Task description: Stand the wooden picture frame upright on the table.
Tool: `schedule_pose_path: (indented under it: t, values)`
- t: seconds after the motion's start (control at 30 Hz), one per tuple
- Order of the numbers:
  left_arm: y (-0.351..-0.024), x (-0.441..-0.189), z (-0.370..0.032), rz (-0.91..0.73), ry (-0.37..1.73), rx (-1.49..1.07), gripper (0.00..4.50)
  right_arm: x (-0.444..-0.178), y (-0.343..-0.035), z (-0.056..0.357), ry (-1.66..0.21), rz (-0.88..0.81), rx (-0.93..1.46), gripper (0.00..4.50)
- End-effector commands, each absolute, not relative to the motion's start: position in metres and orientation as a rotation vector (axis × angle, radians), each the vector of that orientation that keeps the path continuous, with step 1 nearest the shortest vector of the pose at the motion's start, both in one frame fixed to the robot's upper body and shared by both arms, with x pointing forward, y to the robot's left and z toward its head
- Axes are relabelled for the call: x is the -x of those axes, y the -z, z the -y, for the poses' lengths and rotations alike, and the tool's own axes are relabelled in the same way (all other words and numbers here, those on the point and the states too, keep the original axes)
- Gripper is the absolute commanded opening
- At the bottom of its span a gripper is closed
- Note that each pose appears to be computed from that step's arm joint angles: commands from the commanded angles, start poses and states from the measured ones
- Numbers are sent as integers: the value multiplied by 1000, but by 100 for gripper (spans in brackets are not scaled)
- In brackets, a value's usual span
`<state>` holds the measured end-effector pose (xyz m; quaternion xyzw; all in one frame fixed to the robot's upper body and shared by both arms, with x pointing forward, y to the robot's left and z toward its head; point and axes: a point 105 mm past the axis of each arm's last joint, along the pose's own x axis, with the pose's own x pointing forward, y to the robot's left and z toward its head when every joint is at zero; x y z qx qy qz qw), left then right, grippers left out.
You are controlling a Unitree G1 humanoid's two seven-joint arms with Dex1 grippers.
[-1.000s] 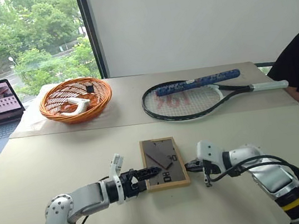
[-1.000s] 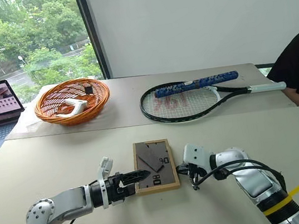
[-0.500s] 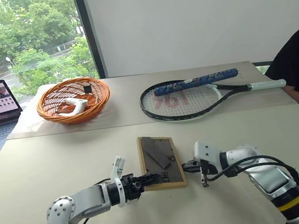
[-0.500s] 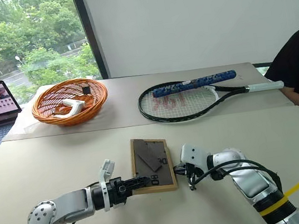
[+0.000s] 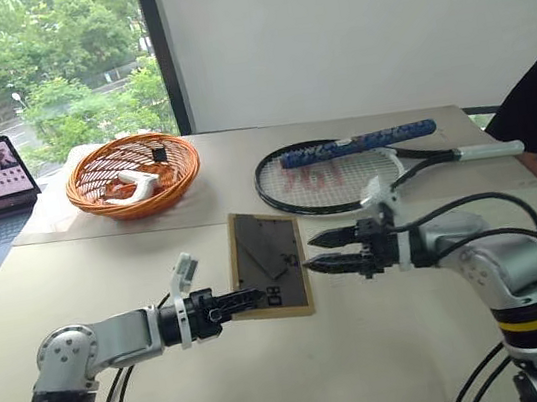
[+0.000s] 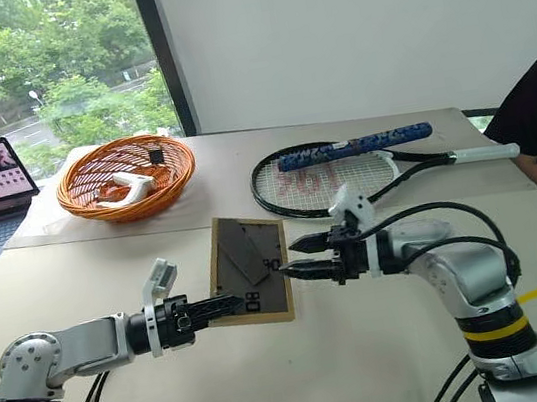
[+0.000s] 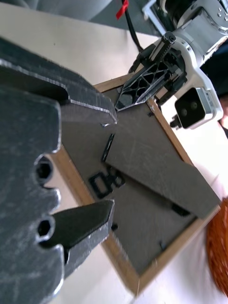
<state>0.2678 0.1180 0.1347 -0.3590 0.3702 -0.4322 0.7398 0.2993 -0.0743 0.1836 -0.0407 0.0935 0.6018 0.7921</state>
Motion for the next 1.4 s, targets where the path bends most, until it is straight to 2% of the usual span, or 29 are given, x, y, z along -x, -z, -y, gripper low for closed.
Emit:
schedule_pose_path:
  t: [0.03,0.2,0.3,0.4,0.5,0.57,0.73,0.87,0.97,1.03,1.2,1.3,1.4]
  values:
    - [-151,-264,-107,-779,1055,735,117,-308,-181,60,-1305,-207,132,415]
    - [-152,-264,-103,-784,1075,735,117,-307,-178,45,-1384,-212,124,415]
    - [-151,-269,-105,-796,1056,798,117,-289,-185,32,-1502,-133,149,415]
    - [-152,-272,-108,-803,1044,854,117,-283,-197,32,-1516,3,182,415]
    - [-151,-272,-114,-818,1051,906,117,-283,-207,44,-1446,141,290,415]
    - [-151,-269,-116,-824,1067,913,117,-282,-208,52,-1415,158,307,415]
    - [-153,-259,-120,-861,1125,909,117,-308,-206,91,-1186,194,484,415]
    - [-159,-255,-130,-870,1157,915,117,-323,-216,124,-1049,234,552,415]
    - [-163,-252,-133,-893,1194,932,117,-329,-203,137,-985,252,758,415]
    - [-165,-251,-133,-904,1219,949,117,-332,-191,136,-945,315,948,415]
    - [-167,-251,-130,-933,1261,978,117,-328,-184,108,-840,625,1217,415]
    - [-167,-252,-127,-950,1278,987,117,-322,-187,91,-781,780,1260,415]
    - [-166,-252,-127,-962,1277,989,117,-319,-190,84,-749,857,1265,415]
